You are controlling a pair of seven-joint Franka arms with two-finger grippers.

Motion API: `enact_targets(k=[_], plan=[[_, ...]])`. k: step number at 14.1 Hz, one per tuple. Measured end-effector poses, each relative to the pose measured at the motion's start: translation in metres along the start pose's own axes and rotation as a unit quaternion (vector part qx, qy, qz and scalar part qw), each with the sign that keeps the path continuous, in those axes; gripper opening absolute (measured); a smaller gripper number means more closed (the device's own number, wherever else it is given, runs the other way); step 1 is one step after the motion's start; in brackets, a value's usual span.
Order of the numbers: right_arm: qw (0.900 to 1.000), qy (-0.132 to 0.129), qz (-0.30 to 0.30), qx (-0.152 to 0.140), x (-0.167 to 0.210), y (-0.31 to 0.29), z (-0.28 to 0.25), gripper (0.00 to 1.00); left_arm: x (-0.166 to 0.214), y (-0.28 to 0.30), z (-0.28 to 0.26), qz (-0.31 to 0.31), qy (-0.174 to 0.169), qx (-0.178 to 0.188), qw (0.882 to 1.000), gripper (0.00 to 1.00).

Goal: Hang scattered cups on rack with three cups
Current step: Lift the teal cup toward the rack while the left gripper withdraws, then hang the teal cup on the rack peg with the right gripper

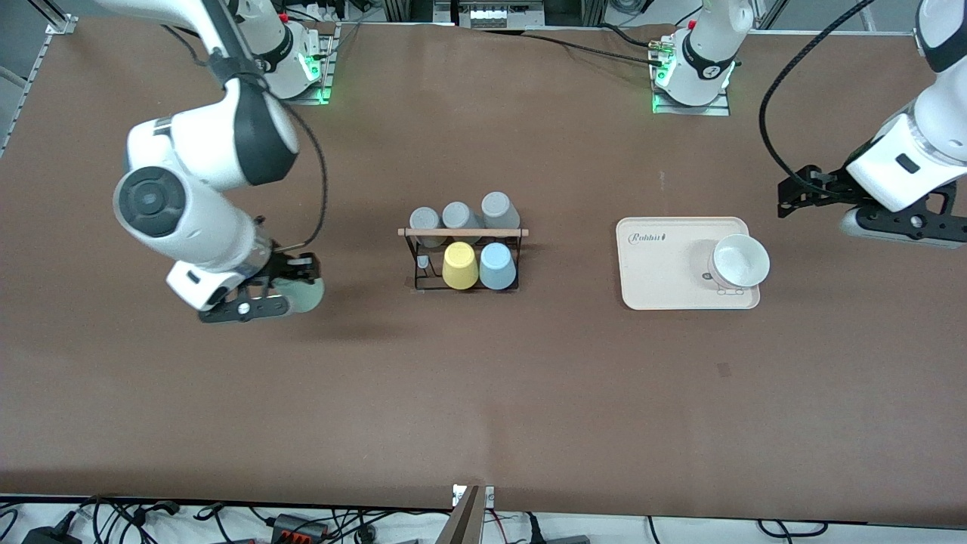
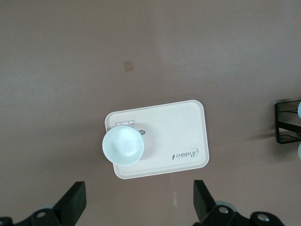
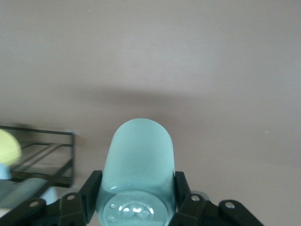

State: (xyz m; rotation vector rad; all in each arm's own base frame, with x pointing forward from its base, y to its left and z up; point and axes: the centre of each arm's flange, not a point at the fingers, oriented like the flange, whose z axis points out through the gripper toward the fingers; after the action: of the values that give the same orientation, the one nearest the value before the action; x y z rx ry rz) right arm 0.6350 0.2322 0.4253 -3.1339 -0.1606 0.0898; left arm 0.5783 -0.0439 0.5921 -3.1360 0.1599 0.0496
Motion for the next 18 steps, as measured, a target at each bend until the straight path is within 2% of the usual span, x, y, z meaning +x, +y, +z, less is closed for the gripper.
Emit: enact_targets(k=[3, 6, 8, 12, 18], plan=[[0.999, -0.004, 0.029, 0.019, -0.01, -0.06, 0.003, 0.67, -0.018, -0.008, 0.001, -0.009, 0.003, 0.005, 1.0, 1.0], [0.998, -0.008, 0.052, 0.018, -0.021, -0.11, 0.012, 0.67, -0.024, -0.004, 0.001, -0.005, 0.005, 0.006, 1.0, 1.0], [0.997, -0.02, 0.065, 0.02, -0.03, -0.137, 0.025, 0.67, -0.024, -0.003, 0.0, -0.004, 0.006, 0.006, 1.0, 1.0], [0.995, -0.039, 0.079, 0.044, -0.029, -0.157, 0.037, 0.67, -0.024, 0.001, 0.001, -0.001, 0.006, 0.006, 1.0, 1.0], [0.995, -0.048, 0.076, 0.033, -0.032, -0.167, 0.052, 0.67, -0.024, -0.001, 0.001, -0.003, 0.006, 0.006, 1.0, 1.0]])
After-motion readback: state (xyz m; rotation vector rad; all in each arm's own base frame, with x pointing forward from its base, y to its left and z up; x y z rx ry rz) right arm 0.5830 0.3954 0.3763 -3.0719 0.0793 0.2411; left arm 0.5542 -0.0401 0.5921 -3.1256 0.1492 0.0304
